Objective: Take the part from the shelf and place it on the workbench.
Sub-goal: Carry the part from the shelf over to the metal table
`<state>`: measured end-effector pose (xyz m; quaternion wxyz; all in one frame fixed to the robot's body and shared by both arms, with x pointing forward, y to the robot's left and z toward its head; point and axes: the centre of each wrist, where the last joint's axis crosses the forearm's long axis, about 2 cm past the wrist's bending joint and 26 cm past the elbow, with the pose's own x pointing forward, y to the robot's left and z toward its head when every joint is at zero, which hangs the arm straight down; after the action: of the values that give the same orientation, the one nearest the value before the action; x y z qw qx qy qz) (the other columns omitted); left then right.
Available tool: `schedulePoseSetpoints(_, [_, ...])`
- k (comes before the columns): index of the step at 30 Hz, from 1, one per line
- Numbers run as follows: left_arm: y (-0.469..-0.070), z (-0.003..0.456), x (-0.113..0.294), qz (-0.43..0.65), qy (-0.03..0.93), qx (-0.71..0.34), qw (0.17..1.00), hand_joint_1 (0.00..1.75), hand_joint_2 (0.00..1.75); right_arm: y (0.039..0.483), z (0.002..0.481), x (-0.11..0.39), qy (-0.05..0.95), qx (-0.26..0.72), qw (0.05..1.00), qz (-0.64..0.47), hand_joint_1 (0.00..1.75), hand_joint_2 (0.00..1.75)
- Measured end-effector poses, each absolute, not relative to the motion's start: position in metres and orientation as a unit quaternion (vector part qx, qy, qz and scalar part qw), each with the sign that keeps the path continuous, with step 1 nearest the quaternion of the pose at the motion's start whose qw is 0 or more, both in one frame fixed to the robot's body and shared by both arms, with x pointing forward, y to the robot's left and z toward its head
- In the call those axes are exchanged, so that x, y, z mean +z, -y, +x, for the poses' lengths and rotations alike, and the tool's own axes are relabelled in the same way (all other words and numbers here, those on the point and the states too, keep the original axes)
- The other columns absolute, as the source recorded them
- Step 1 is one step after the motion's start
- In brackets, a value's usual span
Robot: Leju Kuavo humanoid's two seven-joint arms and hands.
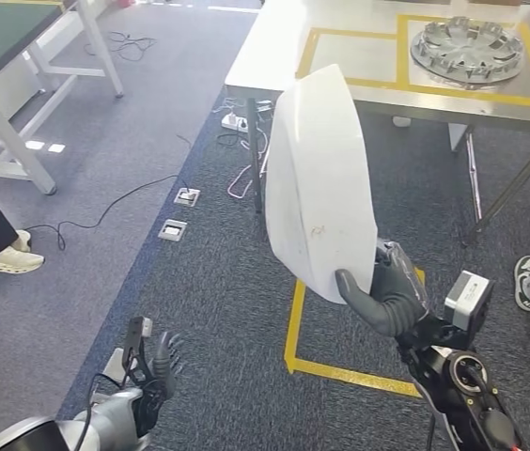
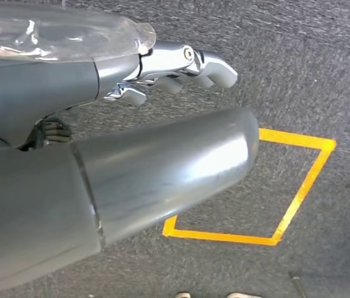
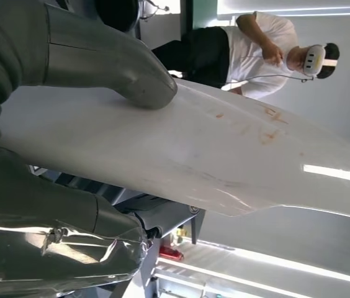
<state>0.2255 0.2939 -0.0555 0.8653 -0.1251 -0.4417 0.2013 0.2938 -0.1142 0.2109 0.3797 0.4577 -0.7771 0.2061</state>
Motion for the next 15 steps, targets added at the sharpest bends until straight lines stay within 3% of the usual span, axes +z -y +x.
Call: schedulePoseSetpoints(15, [-0.2922, 0.2243, -0.0561, -0.127, 0.437, 0.197, 0.868, 0.0, 0.0, 0.116, 0.2956, 0.2087, 0.777, 0.205, 0.383, 0.456, 1.75, 1.75])
